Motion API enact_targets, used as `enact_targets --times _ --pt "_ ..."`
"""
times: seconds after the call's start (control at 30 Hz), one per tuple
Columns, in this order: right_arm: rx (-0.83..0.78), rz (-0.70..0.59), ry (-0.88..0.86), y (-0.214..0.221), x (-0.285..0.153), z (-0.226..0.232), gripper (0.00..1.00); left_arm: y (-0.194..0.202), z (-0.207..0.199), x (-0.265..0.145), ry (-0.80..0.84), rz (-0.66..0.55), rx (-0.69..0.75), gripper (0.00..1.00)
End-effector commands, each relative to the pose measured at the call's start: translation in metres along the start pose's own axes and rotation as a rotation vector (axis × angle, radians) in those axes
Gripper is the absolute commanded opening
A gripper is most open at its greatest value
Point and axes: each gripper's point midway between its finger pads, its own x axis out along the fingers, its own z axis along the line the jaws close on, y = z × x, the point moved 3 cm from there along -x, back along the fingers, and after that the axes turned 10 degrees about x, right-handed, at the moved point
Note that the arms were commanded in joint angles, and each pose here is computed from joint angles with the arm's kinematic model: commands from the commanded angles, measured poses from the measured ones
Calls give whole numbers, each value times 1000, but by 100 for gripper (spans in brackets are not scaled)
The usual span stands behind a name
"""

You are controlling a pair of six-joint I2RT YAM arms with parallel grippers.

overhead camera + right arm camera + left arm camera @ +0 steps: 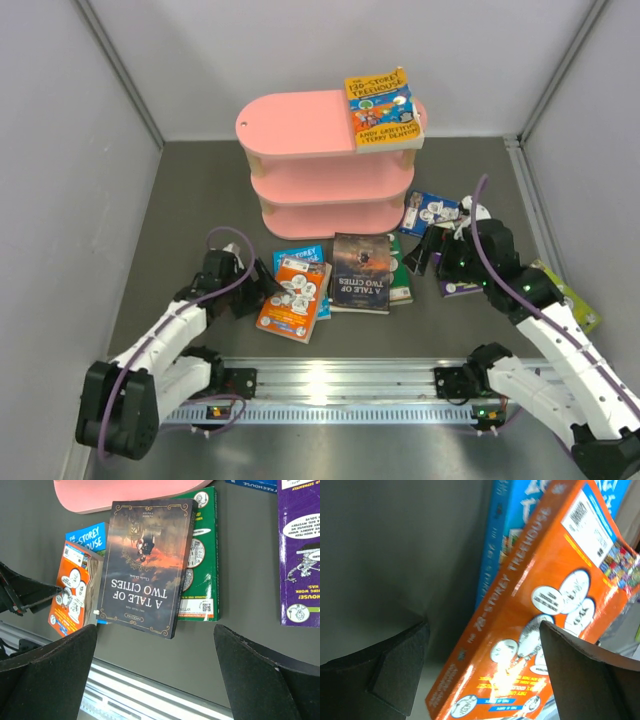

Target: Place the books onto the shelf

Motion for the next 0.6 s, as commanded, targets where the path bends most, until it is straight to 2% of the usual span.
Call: enact_targets --times 0.0,0.2,0.3,0.33,0.37,0.43,0.47,0.53,0.57 --pt "-22 -53 -28 -12 -8 10 100 5 -13 6 71 9 35 96" --pt "-18 -37 1 -4 -3 0 100 40 -12 12 74 79 60 92" --pt "-15 -25 10 1 0 -4 100 47 -12 13 82 72 52 76" --pt "-15 -19 13 3 1 -6 100 48 -11 12 81 69 48 70" --pt "-16 -14 17 5 2 -7 100 49 -10 12 80 67 43 52" --pt "-13 -6 20 7 3 -9 100 46 -12 11 88 53 41 39" --pt "-16 -6 20 8 3 -10 100 44 -15 10 96 46 41 23" --pt "-16 -5 16 10 2 -11 100 41 -19 8 106 37 45 4" --pt "-18 -6 11 10 1 -11 100 36 -24 6 112 28 50 0"
